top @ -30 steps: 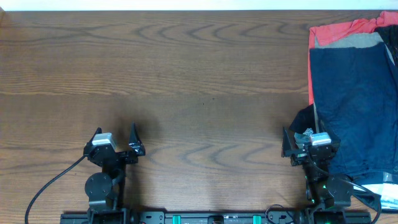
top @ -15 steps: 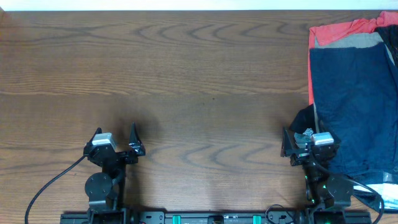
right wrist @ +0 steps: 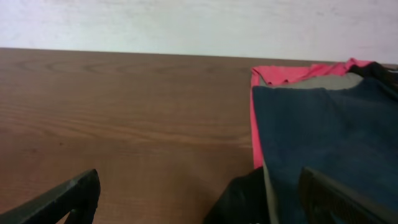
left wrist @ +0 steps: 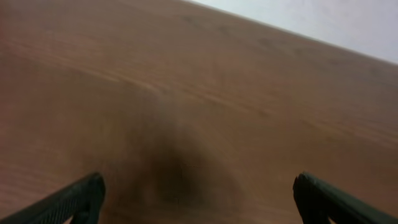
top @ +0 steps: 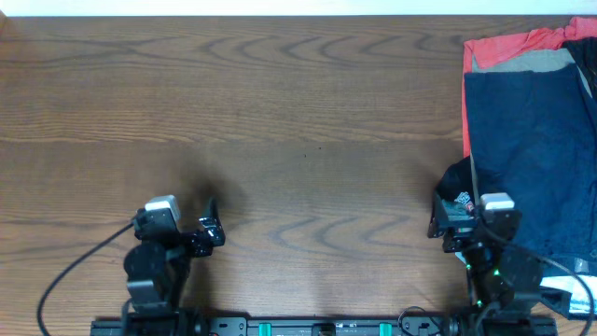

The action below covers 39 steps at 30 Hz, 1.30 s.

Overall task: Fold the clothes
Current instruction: 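Reach the right gripper into the pile and grasp the navy shorts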

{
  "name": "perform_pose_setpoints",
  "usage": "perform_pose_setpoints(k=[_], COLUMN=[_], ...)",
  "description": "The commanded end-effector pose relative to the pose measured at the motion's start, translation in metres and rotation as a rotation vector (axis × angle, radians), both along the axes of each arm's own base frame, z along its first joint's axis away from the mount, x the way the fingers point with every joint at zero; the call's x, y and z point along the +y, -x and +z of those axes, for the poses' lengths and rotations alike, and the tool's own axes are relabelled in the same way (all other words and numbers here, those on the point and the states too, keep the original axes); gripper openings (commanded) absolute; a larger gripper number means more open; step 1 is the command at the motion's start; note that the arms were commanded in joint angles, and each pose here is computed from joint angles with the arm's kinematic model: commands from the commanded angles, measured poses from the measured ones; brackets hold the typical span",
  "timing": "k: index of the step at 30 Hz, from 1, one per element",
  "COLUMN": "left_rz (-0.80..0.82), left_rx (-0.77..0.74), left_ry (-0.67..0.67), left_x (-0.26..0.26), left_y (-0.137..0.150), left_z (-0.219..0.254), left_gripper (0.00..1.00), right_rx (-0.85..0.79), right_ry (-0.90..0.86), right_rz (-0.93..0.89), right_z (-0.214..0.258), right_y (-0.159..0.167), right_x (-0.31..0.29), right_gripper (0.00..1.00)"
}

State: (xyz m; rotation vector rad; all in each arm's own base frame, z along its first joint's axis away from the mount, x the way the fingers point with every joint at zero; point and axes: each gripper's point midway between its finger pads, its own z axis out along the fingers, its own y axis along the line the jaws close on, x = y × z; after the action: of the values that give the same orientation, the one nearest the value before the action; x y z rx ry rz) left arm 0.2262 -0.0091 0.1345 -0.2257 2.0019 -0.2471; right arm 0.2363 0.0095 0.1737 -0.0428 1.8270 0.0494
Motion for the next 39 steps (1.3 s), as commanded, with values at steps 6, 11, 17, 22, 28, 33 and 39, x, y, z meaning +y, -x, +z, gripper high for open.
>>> perform_pose_setpoints(k=[6,11,17,22,28,33,39], left_rz=[-0.017,-0.016,-0.015,-0.015,-0.015,-0.015,-0.015], left_rx=[0.200,0.345,0.429,0.447,0.450,0.450,0.450], left_ry=[0.027,0.036,0.041,0.043,0.043,0.043,0.043], left_x=[-0.004,-0.004,-0.004,-0.004,-0.004,-0.004,-0.004], left_y=[0.002,0.004,0.003,0.002,0.002,0.002,0.002], left_z=[0.052,0.063,0.057,0.054,0.053,0.053,0.053], left_gripper=[0.98,0.98,0.98,0.98,0.98,0.98,0.98], right_rx=[0.244,0.540,0.757,0.859,0.980,1.066,1.100], right_ry=[0.006,0.040,0.046,0.109,0.113,0.116,0.122], right_rz=[-0.053,-0.120,-0.131,-0.300,-0.467,-0.478,-0.478], right_z=[0.024,0.007,-0.017,-0.050,-0.084,-0.108,-0.125], right_y=[-0.020,-0.035,-0.064,-0.071,-0.063,-0.059,-0.062], right_x=[-0.008,-0.023,-0.030,-0.064,-0.098,-0.103,-0.104], right_gripper=[0.99,0.99,0.99,0.99,0.63,0.44,0.43])
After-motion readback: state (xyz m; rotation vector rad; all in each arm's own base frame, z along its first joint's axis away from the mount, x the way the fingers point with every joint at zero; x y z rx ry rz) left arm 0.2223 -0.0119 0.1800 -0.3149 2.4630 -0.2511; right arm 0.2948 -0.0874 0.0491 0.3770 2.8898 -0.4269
